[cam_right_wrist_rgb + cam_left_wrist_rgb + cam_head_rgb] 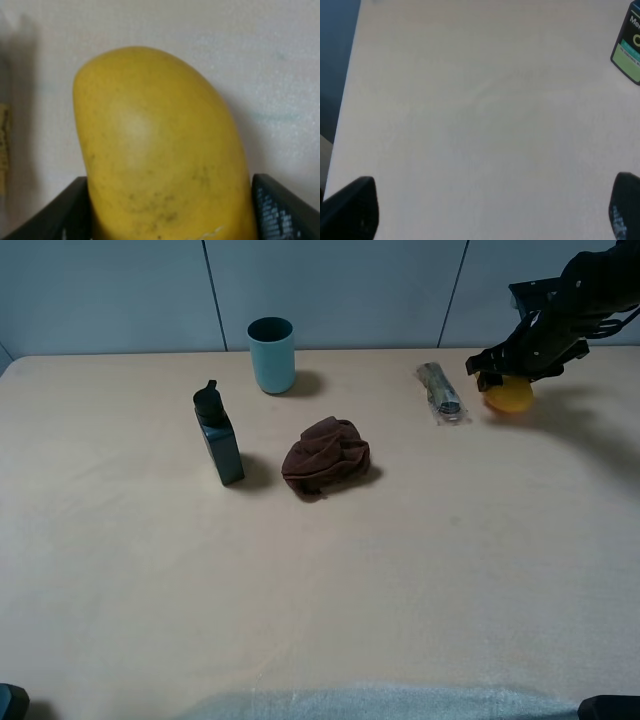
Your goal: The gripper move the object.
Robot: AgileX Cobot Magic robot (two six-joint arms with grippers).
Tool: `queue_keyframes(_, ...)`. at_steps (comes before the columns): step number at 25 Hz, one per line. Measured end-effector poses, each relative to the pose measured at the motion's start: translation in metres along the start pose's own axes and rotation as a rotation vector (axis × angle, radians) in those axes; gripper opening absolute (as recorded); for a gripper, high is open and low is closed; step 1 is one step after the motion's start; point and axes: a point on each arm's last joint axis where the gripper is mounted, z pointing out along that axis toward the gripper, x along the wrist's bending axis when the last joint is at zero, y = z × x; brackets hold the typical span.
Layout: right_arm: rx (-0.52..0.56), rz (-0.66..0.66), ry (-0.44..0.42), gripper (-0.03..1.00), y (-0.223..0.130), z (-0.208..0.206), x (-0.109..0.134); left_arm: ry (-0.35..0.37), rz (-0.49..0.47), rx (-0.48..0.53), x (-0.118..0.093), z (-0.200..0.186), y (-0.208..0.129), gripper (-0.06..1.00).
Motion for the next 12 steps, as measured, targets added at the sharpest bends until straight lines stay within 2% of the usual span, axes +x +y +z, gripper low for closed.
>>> queue_keyframes(3,-0.014,-0.017,-0.006,0.49,0.0012,0.0000,-0.0006,0.000,0.000,0.000,0.0000,0.0000,0.0000,0.93)
queue_keyframes(6,-0.029,-0.029,-0.011,0.62,0.0029,-0.0005,-0.0010,0.000,0.000,0.000,0.0000,0.0000,0.0000,0.93)
queue_keyframes(8,-0.037,-0.031,-0.012,0.67,0.0036,-0.0005,-0.0011,0.000,0.000,0.000,0.0000,0.0000,0.0000,0.93)
queue_keyframes(12,-0.041,-0.032,-0.012,0.69,0.0040,-0.0005,-0.0011,0.000,0.000,0.000,0.0000,0.0000,0.0000,0.93)
